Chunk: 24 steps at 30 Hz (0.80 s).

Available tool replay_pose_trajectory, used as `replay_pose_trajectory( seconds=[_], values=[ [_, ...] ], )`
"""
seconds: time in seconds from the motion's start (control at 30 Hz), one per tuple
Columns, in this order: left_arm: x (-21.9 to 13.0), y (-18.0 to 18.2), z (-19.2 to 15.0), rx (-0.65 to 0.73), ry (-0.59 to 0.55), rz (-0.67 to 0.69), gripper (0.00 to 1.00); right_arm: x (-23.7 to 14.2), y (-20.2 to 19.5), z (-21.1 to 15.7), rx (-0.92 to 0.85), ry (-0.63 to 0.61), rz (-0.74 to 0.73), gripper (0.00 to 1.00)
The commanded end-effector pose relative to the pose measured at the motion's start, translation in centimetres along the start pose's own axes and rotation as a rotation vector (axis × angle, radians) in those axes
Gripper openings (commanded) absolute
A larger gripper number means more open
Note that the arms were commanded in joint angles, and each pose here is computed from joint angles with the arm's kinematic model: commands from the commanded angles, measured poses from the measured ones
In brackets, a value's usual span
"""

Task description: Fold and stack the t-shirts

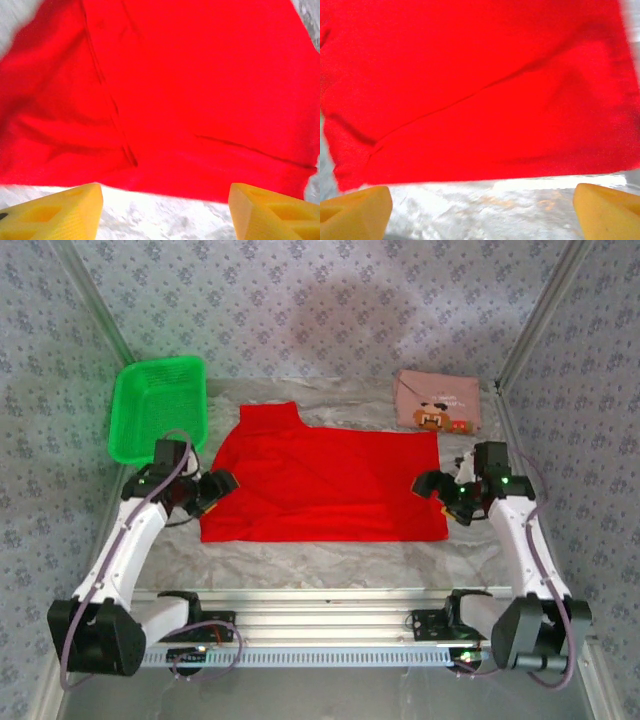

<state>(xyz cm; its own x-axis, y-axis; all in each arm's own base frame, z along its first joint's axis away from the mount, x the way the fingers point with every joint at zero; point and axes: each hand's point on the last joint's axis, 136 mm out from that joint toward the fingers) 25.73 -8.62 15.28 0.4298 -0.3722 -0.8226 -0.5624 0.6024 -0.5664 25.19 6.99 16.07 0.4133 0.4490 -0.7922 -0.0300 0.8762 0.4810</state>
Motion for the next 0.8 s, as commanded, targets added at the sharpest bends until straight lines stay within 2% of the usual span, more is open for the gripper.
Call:
replay_pose_trajectory(
  seconds=[0.0,0.17,0.5,0.77],
  values=[
    [1.7,1.6,-2.8,-0.192,0.101,0.011,0.68,-0.2,4.1,-1.0,-0.028,0.017,0.167,0.98],
    [4.0,1.2,-3.6,-0.262,0.141,-0.017,0.68,0.6,6.6,-1.6,-0.062,0.004,0.250,0.99],
    [8.4,1.7,-2.8,-0.362,0.137,0.013,0.61,0.4,8.3,-1.8,-0.141,0.009,0.269,1.00],
    [9.3,3.3,-3.5,-0.374,0.154,0.083,0.58,-0.5,9.6,-1.7,-0.194,-0.018,0.284,1.00]
  ],
)
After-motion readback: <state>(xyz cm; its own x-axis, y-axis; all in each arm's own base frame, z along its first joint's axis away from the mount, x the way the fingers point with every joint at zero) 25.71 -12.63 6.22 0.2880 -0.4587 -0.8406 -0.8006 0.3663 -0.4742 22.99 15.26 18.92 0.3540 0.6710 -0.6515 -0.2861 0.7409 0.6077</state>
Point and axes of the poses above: each hand's point on the last joint's axis, 136 mm out from that joint toward the fingers, its own x axis out along the fingers, its own y axis along the line the jaws close on, z = x × y, and after that the axes turned 15 degrees about -x, right-handed
